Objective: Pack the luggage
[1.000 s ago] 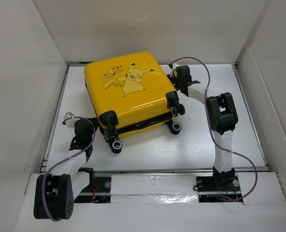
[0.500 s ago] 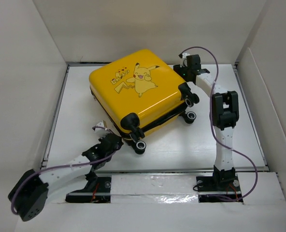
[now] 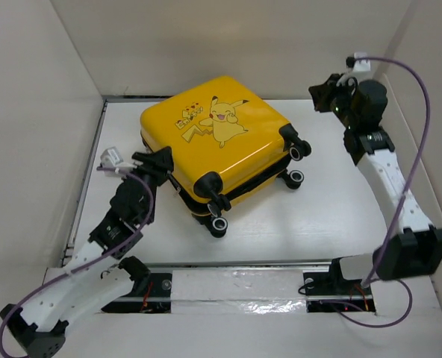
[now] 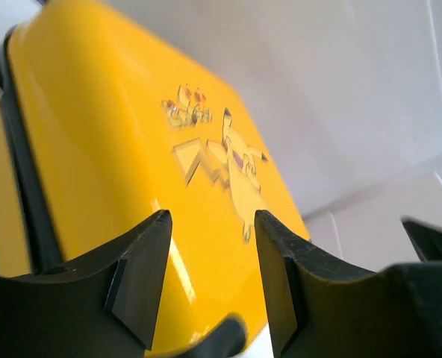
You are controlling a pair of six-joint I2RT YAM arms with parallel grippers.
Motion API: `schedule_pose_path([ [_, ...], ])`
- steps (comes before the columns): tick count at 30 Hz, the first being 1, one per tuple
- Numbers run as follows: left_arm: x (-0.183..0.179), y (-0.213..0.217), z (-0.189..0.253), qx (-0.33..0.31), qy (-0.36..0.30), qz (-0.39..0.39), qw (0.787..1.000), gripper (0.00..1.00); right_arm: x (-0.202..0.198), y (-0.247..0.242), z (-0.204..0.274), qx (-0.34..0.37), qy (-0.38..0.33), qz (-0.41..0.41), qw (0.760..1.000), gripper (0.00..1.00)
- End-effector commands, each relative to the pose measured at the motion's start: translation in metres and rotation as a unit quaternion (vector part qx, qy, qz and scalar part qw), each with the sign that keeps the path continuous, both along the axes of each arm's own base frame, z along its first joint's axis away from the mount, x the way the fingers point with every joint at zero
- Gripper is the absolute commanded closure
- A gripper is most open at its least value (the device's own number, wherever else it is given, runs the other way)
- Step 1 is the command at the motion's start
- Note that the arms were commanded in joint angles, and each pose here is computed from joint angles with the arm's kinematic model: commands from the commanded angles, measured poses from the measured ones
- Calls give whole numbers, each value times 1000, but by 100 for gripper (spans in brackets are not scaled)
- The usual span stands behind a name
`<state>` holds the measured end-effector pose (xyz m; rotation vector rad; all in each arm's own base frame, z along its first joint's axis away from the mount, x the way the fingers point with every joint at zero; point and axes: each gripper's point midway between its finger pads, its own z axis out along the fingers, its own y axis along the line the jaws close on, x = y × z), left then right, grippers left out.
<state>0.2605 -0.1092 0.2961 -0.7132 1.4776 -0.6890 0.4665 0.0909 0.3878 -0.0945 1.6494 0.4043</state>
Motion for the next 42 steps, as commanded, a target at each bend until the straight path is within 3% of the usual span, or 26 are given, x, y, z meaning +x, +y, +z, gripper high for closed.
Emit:
schedule_pose_path([
  [1,44,2,68,18,-58,35,998,55,-42,27,-25,60,-15,21,998,97],
  [4,80,0,100,18,-78,-1,997,55,-77,54,-42,80,-32,41,995,100],
  [5,109,22,111,16,-85,20,996,56,-92,58,-72,83,-15,44,995,100],
  [6,122,12,112,20,-85,-25,996,56,-101,67,-86,86,-5,50,995,100],
  [7,138,20,111,16,-74,-22,997,57,-108,70,-101,86,4,52,995,100],
  [9,185,40,97,33,-27,-16,999,57,-122,68,-140,78,38,46,995,100],
  [10,216,47,65,52,17,-15,998,58,-128,71,-152,79,49,49,994,100],
  [11,229,73,75,55,32,7,998,58,-131,70,-161,88,56,47,993,100],
  [13,264,88,35,63,83,-12,994,58,-144,69,-185,90,73,38,993,100],
  [14,273,98,42,71,85,-17,994,58,-145,66,-187,95,72,32,992,100],
  [16,301,109,2,76,120,-59,988,58,-146,65,-202,89,84,18,992,100],
  [18,317,105,-2,95,143,-103,980,58,-143,65,-215,76,106,13,991,100],
  [19,334,109,-41,95,179,-118,972,58,-137,67,-220,71,119,10,990,100],
  [20,341,107,-26,107,171,-132,971,58,-136,67,-225,63,127,10,990,100],
  [22,357,101,-62,113,192,-169,960,57,-128,71,-229,59,136,11,989,100],
  [31,396,87,-97,70,169,-230,956,47,-111,78,-236,51,146,8,988,100],
  [42,373,21,-167,49,190,-309,931,48,-82,87,-227,52,126,2,991,100],
])
